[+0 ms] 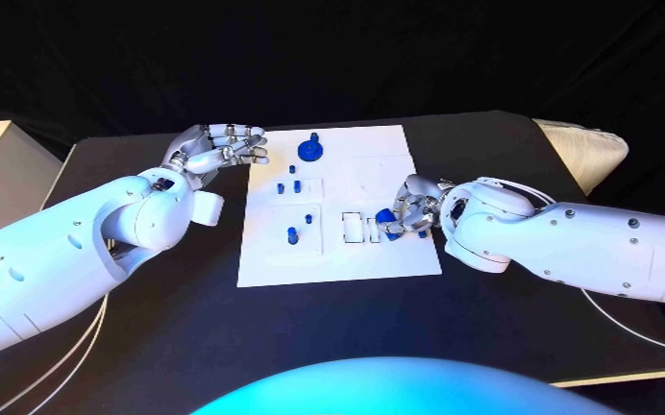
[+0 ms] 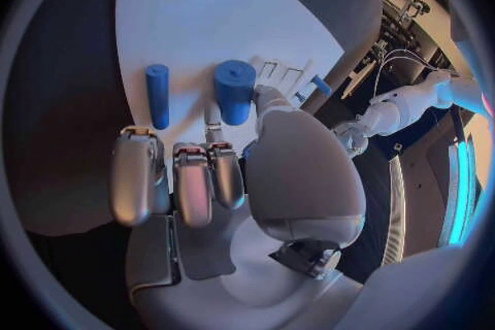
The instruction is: Assemble the parts on the task board
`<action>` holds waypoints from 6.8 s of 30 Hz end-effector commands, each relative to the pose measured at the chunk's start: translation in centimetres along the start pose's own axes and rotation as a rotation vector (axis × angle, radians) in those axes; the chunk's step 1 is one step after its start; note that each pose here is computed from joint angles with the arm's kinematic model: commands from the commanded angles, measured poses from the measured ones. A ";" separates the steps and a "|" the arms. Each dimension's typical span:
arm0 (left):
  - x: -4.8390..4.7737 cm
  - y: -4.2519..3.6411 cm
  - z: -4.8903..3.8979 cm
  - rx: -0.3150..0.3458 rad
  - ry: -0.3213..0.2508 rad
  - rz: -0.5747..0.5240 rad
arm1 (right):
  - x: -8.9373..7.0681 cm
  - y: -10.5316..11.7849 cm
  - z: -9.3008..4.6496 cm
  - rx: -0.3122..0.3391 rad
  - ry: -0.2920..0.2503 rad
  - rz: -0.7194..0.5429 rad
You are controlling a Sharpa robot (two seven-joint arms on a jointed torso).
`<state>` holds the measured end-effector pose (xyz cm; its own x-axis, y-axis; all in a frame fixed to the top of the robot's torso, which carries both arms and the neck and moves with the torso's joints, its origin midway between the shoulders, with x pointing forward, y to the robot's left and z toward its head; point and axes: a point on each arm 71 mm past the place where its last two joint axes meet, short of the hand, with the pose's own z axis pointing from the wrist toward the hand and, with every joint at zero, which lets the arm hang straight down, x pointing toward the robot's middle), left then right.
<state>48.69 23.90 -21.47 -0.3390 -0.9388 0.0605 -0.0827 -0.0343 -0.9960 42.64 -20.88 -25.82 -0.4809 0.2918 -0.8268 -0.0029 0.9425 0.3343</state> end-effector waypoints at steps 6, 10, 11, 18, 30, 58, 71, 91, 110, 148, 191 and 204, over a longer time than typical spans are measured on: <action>0.09 0.00 -0.03 0.000 0.011 -0.008 | 0.8 -0.7 -0.1 0.013 0.033 -0.061; 0.07 0.02 -0.03 -0.001 0.011 -0.008 | 0.8 -0.7 -0.1 0.011 0.036 -0.073; 0.08 0.02 -0.02 -0.001 0.011 -0.008 | 0.8 -0.7 -0.1 0.010 0.037 -0.076; 0.10 0.03 -0.01 -0.002 0.011 -0.009 | 0.9 -0.5 0.1 0.006 0.046 -0.100; 0.09 0.05 -0.01 -0.004 0.011 -0.009 | 0.9 -0.3 0.3 -0.004 0.042 -0.147; 0.12 0.09 0.02 -0.005 0.012 -0.009 | -2.5 1.9 -1.4 -0.019 0.011 0.150; 0.17 0.04 -0.06 -0.008 0.015 -0.010 | -1.2 3.5 -0.3 -0.034 0.063 0.142; 0.14 0.01 -0.12 -0.010 0.017 -0.009 | 0.6 4.8 0.8 -0.051 0.091 0.074; 0.12 0.06 -0.12 -0.015 0.018 -0.010 | 0.3 5.1 1.3 -0.062 0.047 0.032; 0.01 0.19 -0.07 -0.019 0.014 -0.010 | 0.3 4.2 -0.5 -0.105 0.031 0.035; 0.09 0.60 -0.60 -0.004 0.015 -0.026 | -1.9 -6.3 -2.7 0.087 -0.025 0.033; -0.02 0.69 -0.67 -0.009 0.013 -0.025 | -0.9 -5.7 -2.0 0.083 -0.018 0.012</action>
<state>48.08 24.32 -22.20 -0.3362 -0.9388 0.0748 -0.1043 -0.0419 -0.9937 41.33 -26.84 -25.95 -0.4615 0.3372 -0.8205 0.0901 0.9380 0.3348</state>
